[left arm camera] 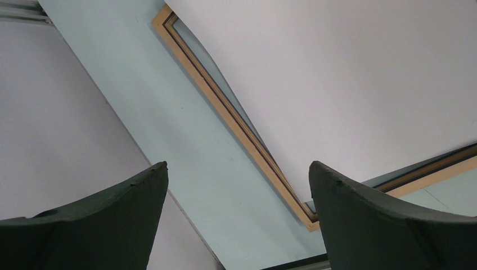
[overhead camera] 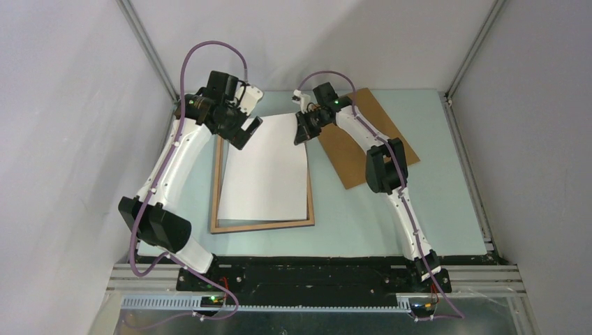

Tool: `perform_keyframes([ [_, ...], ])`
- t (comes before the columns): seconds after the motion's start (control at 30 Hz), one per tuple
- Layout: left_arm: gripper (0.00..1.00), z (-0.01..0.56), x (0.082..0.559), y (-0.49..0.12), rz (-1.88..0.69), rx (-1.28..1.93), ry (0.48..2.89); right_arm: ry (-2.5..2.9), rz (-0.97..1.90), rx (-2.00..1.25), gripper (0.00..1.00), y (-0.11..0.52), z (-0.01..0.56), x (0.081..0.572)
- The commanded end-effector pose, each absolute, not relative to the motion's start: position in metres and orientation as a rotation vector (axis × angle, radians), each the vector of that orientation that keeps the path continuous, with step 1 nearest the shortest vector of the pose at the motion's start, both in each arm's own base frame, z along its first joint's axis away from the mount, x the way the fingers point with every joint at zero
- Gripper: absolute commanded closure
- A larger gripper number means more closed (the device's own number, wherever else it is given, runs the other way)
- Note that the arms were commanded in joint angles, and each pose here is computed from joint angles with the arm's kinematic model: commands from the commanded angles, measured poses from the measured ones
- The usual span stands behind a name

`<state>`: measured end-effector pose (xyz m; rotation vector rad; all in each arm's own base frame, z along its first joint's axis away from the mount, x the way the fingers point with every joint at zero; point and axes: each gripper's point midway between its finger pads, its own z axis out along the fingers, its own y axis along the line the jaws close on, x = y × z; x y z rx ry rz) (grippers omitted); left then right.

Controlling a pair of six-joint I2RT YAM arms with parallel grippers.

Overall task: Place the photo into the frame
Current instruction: Turn over the photo from the photo frame.

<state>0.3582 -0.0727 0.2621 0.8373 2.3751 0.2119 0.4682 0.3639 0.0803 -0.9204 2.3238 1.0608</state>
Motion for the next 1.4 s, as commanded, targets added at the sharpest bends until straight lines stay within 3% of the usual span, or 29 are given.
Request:
perform_keyframes([
  [0.0, 0.00, 0.272, 0.361, -0.070, 0.220, 0.820, 2.338, 2.281, 1.054, -0.928, 0.99, 0.373, 0.087, 0.474],
  [0.37, 0.00, 0.267, 0.362, -0.071, 0.215, 0.829, 2.353, 2.289, 0.989, -0.983, 0.76, 0.380, 0.076, 0.468],
  [0.5, 0.00, 0.266, 0.361, -0.071, 0.216, 0.832, 2.354, 2.288, 0.968, -0.981, 0.61, 0.381, 0.075, 0.470],
  [0.67, 0.00, 0.264, 0.360, -0.070, 0.216, 0.833, 2.359, 2.285, 0.948, -0.967, 0.50, 0.381, 0.077, 0.473],
  [0.97, 0.00, 0.268, 0.358, -0.069, 0.220, 0.828, 2.350, 2.314, 0.879, -0.919, 0.39, 0.378, 0.075, 0.479],
  [1.07, 0.00, 0.268, 0.357, -0.069, 0.222, 0.828, 2.349, 2.320, 0.864, -0.915, 0.39, 0.377, 0.072, 0.481],
  [1.27, 0.00, 0.268, 0.358, -0.068, 0.223, 0.827, 2.350, 2.310, 0.918, -0.948, 0.71, 0.380, 0.073, 0.474],
  [1.37, 0.00, 0.268, 0.358, -0.068, 0.225, 0.825, 2.350, 2.314, 0.963, -0.952, 0.79, 0.380, 0.074, 0.469],
])
